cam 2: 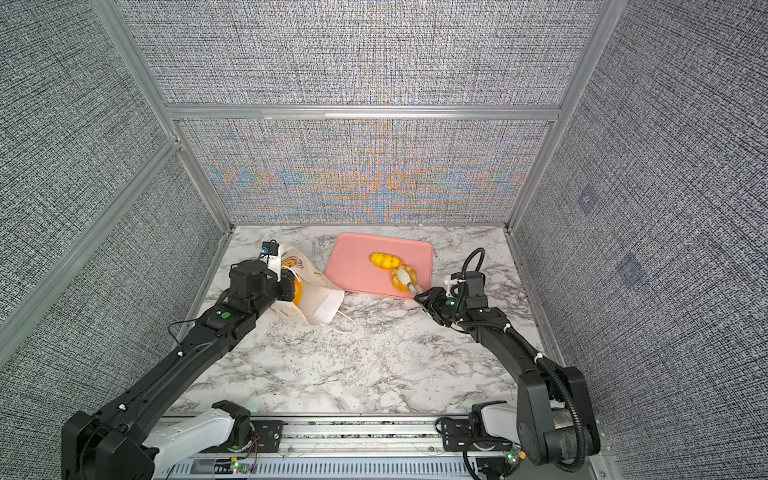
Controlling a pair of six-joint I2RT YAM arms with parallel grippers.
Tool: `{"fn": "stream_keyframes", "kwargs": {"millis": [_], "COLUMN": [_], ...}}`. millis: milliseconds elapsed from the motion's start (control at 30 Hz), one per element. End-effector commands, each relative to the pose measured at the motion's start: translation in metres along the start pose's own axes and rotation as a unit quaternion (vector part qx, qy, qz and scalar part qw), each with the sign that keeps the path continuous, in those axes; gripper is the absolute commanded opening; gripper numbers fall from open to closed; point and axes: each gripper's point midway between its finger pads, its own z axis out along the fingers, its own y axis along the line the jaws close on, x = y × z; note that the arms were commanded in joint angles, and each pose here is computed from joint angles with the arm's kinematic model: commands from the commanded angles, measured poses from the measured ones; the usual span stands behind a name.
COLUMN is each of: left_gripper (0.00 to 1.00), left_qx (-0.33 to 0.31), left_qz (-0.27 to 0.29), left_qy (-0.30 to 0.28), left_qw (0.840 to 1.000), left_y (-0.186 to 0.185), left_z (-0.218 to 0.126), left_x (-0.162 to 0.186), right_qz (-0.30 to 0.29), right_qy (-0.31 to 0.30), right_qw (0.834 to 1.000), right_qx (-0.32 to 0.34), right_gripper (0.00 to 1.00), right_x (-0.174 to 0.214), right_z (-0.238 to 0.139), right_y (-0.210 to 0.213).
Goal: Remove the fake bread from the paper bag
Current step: 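Open the tongs and draw the right gripper back from the tray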
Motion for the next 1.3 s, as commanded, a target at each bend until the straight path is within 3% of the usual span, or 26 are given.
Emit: {"fn": "stream_keyframes", "kwargs": {"millis": [0, 367, 500, 667, 867, 900, 933, 1067, 1133, 1267], "left_gripper": [0.00, 0.00, 0.00, 0.00, 0.00, 0.00, 0.00, 0.00, 0.00, 0.00], "left_qx": [0.003, 0.001, 0.003, 0.003, 0.005, 0.004, 0.003, -0.001, -0.001, 0.001], "left_qz": [-0.006, -0.005, -0.008, -0.009, -0.013, -0.012, -0.011, -0.008, -0.008, -0.009], "left_qy": [-0.004, -0.007, -0.005, -0.006, -0.004, -0.003, -0.004, -0.006, -0.007, -0.003], "left_qw": [1.000, 1.000, 1.000, 1.000, 1.000, 1.000, 1.000, 1.000, 1.000, 1.000], "left_y": [0.000, 0.000, -0.001, 0.000, -0.001, 0.000, 0.000, 0.002, 0.002, 0.001], "left_z": [-0.001, -0.002, -0.001, -0.002, -0.003, -0.003, -0.004, -0.005, -0.005, -0.003], "left_x": [-0.001, -0.003, -0.001, 0.000, 0.002, 0.002, 0.002, 0.001, 0.001, 0.004], "right_qz": [-0.016, -0.040, -0.095, -0.220, -0.317, -0.325, -0.332, -0.347, -0.353, -0.372], "right_qy": [0.011, 0.022, 0.048, 0.085, 0.092, 0.090, 0.090, 0.079, 0.078, 0.071], "right_qw": [0.999, 0.998, 0.991, 0.955, 0.896, 0.888, 0.882, 0.870, 0.867, 0.863], "right_qx": [0.042, 0.049, 0.082, 0.178, 0.296, 0.313, 0.321, 0.340, 0.343, 0.333], "right_gripper": [0.52, 0.52, 0.54, 0.59, 0.67, 0.70, 0.82, 0.87, 0.98, 0.98], "right_x": [0.006, 0.014, 0.031, 0.065, 0.077, 0.076, 0.076, 0.071, 0.070, 0.067], "right_z": [-0.002, -0.007, -0.004, 0.007, 0.014, 0.014, 0.014, 0.013, 0.015, 0.027], "right_y": [-0.017, -0.019, -0.024, -0.029, -0.048, -0.053, -0.055, -0.057, -0.059, -0.060]}}
